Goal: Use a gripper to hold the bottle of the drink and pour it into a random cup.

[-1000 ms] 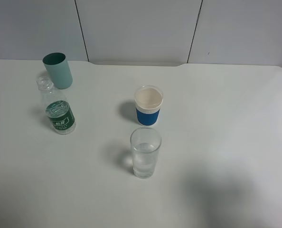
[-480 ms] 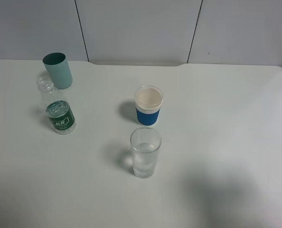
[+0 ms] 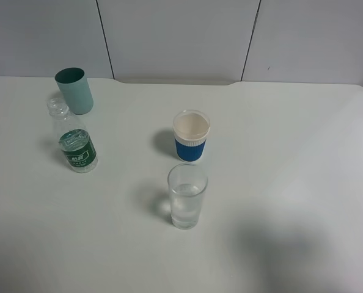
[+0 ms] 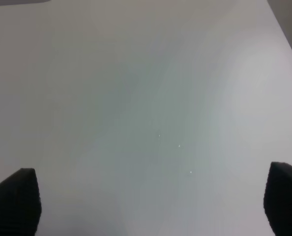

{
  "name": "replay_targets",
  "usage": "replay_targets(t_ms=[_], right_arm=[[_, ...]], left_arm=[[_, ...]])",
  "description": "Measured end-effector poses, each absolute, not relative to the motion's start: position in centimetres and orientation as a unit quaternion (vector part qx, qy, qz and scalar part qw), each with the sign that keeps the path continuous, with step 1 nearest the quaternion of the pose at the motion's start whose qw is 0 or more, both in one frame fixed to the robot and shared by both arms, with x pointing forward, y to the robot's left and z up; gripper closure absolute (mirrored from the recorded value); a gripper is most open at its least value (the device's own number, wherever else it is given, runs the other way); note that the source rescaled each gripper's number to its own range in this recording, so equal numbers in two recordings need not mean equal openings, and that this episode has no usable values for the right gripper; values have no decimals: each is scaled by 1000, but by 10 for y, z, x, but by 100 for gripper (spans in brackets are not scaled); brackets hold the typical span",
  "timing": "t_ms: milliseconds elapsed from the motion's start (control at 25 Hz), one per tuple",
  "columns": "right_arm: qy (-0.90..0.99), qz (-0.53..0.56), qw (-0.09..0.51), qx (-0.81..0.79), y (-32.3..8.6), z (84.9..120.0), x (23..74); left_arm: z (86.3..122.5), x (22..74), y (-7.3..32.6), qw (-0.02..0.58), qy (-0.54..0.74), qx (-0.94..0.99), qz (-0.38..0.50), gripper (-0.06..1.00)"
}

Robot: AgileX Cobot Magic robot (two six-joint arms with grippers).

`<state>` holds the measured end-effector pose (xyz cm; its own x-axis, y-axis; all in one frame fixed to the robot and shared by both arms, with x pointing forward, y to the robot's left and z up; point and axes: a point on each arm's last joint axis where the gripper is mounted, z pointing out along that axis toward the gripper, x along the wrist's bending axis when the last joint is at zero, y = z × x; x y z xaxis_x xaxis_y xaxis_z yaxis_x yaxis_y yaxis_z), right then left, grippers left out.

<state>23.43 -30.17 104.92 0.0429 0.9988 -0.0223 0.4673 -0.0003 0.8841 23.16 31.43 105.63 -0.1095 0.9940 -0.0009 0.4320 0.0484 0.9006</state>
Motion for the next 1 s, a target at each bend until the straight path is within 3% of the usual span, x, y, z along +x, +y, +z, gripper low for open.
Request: replay_targets(t_ms=[1000], right_arm=[[597, 350, 379, 614, -302, 1049, 234]], left_arm=[[1056, 232, 314, 355, 631, 565, 396, -6]])
